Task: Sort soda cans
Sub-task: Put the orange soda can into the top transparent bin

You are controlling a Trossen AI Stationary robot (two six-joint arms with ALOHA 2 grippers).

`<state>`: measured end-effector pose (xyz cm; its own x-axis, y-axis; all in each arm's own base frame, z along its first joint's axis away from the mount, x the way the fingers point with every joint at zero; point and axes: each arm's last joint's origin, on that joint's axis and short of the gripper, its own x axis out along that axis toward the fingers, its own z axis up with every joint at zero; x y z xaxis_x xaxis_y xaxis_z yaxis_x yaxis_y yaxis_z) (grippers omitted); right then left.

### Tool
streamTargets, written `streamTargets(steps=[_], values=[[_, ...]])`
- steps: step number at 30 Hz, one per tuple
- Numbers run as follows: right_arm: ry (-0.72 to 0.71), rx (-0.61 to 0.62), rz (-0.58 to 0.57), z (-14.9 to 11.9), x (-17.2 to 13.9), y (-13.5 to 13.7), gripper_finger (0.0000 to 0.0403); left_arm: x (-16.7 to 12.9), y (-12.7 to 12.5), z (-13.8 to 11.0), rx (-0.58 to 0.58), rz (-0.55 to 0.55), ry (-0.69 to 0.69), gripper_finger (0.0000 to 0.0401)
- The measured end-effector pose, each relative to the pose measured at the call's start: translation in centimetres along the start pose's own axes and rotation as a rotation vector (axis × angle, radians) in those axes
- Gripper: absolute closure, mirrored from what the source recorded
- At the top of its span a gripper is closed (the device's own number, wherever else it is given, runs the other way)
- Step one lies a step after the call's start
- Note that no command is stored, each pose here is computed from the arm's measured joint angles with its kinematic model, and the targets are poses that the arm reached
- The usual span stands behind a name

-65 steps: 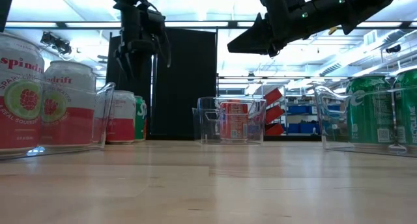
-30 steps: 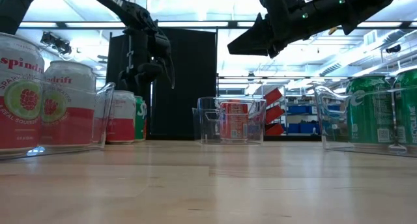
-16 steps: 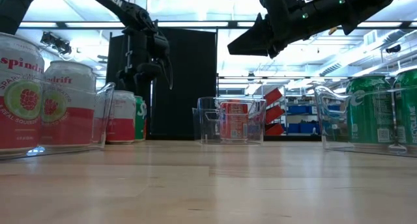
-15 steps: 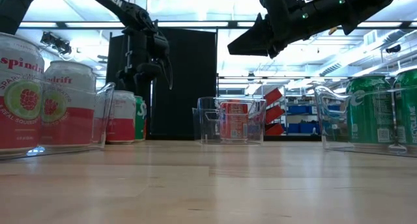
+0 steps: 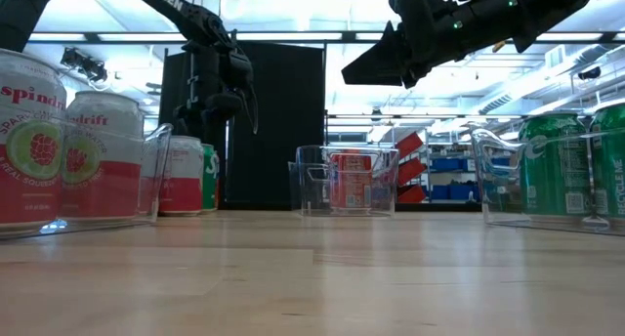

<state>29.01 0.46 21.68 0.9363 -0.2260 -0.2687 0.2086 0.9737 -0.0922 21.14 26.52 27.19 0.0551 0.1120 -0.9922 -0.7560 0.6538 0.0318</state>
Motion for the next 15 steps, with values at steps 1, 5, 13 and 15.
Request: streamTargets(steps=[1, 5, 13, 15], values=[[0.001, 0.0, 0.0, -0.01, 0.0, 0.0, 0.0272, -0.01, -0.02, -0.01, -0.003, -0.006, 0.0, 0.0112], [0.001, 0.0, 0.0, -0.01, 0.0, 0.0, 0.0268, -0.03, -0.04, -0.03, -0.015, -0.013, 0.001, 0.0112], [0.001, 0.0, 0.0, -0.01, 0.0, 0.0, 0.0252, -0.02, -0.04, -0.03, -0.019, -0.013, 0.001, 0.0112], [0.001, 0.0, 0.0, -0.01, 0.0, 0.0, 0.0247, -0.02, -0.04, -0.03, -0.02, -0.013, 0.001, 0.0112]])
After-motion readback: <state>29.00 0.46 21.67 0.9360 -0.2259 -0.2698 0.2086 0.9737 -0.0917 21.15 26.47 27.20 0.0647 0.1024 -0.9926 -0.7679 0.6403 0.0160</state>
